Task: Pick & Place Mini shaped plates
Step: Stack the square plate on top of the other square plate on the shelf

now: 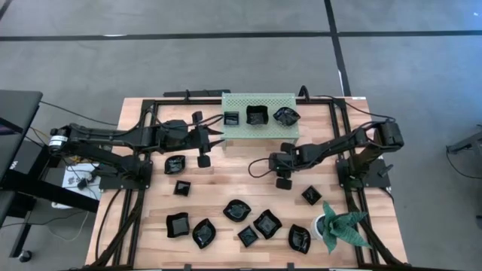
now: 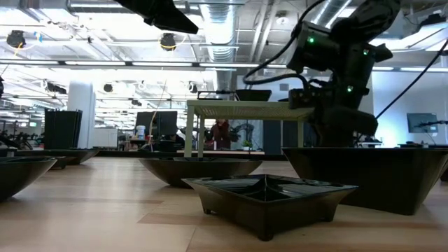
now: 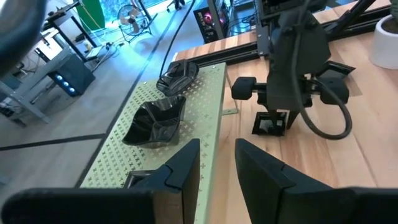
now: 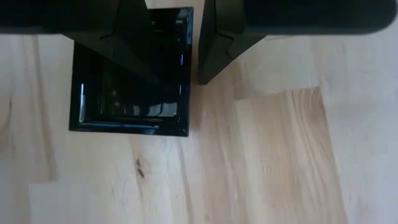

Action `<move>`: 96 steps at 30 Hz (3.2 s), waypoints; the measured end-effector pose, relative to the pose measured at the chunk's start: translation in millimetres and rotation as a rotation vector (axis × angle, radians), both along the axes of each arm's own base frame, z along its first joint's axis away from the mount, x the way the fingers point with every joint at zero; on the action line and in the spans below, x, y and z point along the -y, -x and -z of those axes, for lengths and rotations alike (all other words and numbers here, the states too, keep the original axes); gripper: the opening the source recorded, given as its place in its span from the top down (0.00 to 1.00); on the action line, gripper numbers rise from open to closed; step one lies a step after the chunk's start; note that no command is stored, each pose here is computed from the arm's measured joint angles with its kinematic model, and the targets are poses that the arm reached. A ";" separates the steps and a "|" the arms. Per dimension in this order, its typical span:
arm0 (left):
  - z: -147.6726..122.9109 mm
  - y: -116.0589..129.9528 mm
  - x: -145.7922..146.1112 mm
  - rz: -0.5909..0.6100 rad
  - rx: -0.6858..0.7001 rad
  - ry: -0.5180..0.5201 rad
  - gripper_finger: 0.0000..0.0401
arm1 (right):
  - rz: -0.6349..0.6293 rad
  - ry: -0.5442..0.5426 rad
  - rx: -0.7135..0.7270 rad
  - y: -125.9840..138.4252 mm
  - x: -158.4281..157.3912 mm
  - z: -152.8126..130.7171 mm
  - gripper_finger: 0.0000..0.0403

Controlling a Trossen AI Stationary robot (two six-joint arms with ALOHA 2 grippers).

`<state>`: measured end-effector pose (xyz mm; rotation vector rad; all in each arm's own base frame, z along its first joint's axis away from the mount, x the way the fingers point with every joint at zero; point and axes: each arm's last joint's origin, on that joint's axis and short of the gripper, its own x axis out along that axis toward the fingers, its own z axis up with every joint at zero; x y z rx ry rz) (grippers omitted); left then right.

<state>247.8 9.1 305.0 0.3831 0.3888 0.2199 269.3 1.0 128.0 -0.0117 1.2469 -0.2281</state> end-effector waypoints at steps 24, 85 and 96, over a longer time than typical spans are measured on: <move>26.2 -3.3 22.9 0.259 -0.057 0.315 0.74 | -0.023 -0.006 0.092 -22.6 -2.3 -39.4 0.99; 117.4 -64.5 55.9 0.405 -0.100 0.073 0.74 | -0.511 -0.048 0.450 -62.9 -45.4 -91.0 0.99; 119.7 -65.2 55.5 0.404 -0.110 0.070 0.86 | -0.485 -0.039 0.459 -64.6 -37.1 -91.5 0.99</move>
